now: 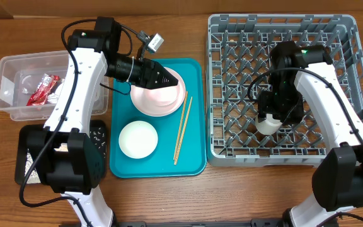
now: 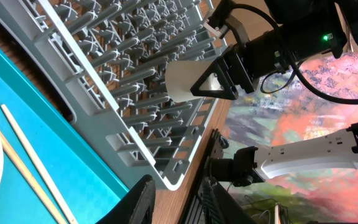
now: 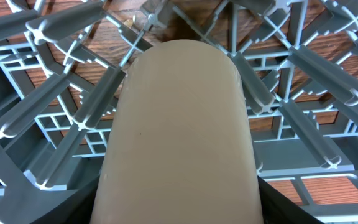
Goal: Sort waste into correct bins and load items into the dishwasher
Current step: 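Lower the white cup upside down into the dish rack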
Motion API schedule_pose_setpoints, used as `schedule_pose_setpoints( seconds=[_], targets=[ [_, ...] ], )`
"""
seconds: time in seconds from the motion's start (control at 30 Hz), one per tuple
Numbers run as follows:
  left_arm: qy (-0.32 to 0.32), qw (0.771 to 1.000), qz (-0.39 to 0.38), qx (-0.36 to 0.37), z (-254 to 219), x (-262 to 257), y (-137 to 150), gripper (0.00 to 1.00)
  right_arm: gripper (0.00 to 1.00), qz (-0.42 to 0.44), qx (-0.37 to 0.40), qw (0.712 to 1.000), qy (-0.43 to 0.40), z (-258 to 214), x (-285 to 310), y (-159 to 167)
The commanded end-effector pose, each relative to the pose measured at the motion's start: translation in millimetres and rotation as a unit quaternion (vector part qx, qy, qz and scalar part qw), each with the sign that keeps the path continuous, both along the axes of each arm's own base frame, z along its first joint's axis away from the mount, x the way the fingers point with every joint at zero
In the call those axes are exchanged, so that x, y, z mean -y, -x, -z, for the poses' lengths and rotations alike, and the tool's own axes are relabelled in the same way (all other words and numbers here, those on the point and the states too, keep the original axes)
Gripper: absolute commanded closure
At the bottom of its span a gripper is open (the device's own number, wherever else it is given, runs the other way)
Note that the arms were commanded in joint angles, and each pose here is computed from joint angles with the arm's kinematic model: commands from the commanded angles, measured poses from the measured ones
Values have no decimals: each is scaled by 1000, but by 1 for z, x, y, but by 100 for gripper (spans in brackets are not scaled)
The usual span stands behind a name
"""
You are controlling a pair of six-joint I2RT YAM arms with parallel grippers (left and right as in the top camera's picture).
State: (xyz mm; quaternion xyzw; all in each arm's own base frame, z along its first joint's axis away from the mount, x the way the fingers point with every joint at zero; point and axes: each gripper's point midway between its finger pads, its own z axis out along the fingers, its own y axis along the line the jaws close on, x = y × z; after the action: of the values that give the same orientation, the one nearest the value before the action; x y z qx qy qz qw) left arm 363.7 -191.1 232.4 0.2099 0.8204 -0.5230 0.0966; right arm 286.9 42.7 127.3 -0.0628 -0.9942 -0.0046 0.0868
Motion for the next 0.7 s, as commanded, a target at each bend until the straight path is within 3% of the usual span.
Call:
schedule_pose_setpoints(
  seconds=[0.0, 0.27, 0.67],
  targets=[
    [-4, 1000, -3, -14, 6, 0, 0, 71, 38, -4, 7, 1000, 1, -4, 1, -3],
    [-4, 1000, -3, -14, 6, 0, 0, 72, 30, -4, 3, 1000, 2, -5, 1, -1],
    [-4, 1000, -3, -14, 6, 0, 0, 72, 31, -4, 5, 1000, 1, 8, 1, -2]
  ],
)
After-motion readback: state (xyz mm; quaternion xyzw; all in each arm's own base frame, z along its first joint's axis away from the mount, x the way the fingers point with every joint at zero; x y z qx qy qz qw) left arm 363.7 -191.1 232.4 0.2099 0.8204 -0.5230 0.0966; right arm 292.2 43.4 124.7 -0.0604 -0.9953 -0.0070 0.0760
